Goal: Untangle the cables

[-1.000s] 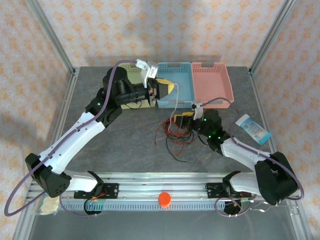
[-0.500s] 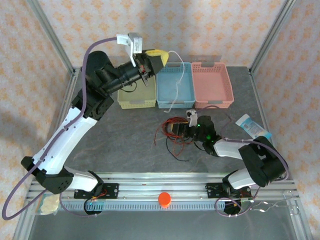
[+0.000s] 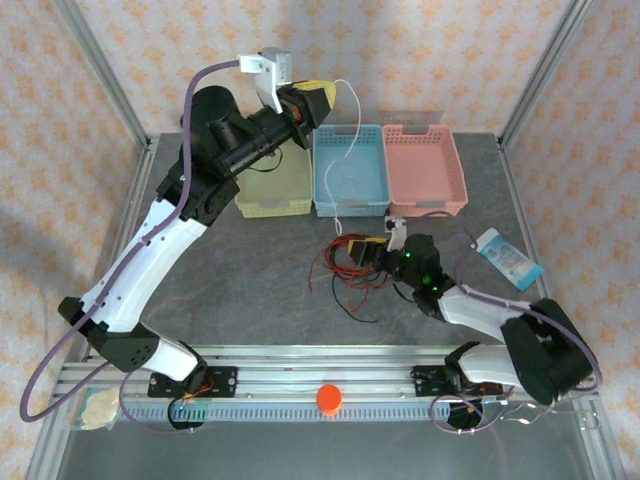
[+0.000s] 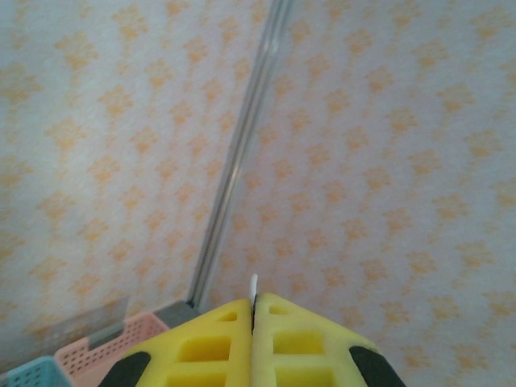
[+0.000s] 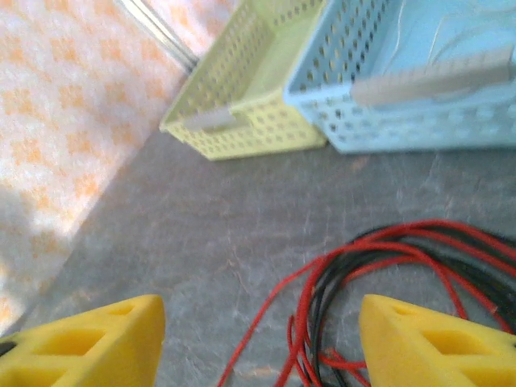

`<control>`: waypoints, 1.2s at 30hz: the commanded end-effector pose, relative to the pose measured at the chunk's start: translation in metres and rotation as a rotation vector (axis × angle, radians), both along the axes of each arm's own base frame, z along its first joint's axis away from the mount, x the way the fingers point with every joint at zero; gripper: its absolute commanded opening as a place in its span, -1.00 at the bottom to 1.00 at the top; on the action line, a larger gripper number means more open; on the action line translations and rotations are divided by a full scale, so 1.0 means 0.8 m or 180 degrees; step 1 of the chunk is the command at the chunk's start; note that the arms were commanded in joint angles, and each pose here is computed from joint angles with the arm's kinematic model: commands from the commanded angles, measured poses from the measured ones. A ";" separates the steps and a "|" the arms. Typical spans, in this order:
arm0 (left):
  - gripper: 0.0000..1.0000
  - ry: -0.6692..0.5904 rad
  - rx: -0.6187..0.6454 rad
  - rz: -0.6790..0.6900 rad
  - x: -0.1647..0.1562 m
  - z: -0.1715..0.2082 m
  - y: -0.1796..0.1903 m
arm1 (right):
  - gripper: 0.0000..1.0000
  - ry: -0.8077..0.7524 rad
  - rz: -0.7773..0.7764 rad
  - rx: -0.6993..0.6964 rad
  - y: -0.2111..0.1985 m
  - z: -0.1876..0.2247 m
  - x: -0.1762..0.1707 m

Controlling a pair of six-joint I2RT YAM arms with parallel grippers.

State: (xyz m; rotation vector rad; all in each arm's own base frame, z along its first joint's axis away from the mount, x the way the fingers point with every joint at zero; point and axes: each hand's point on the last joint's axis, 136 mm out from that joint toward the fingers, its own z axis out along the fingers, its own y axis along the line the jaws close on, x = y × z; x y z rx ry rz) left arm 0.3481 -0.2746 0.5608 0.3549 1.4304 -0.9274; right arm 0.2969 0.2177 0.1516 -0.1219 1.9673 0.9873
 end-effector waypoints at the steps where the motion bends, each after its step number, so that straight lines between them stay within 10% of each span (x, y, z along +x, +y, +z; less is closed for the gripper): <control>1: -1.00 0.0060 0.0001 0.0322 0.023 -0.009 0.011 | 0.29 -0.0124 -0.0362 -0.0154 -0.026 0.016 0.005; 18: -1.00 0.0350 0.0259 0.0914 0.122 -0.088 0.008 | 0.22 -0.0276 -0.1535 -0.0459 -0.097 0.115 0.075; 36: -1.00 0.0523 0.0263 0.1176 0.244 -0.172 -0.012 | 0.22 -0.0334 -0.1654 -0.0410 -0.098 0.147 0.123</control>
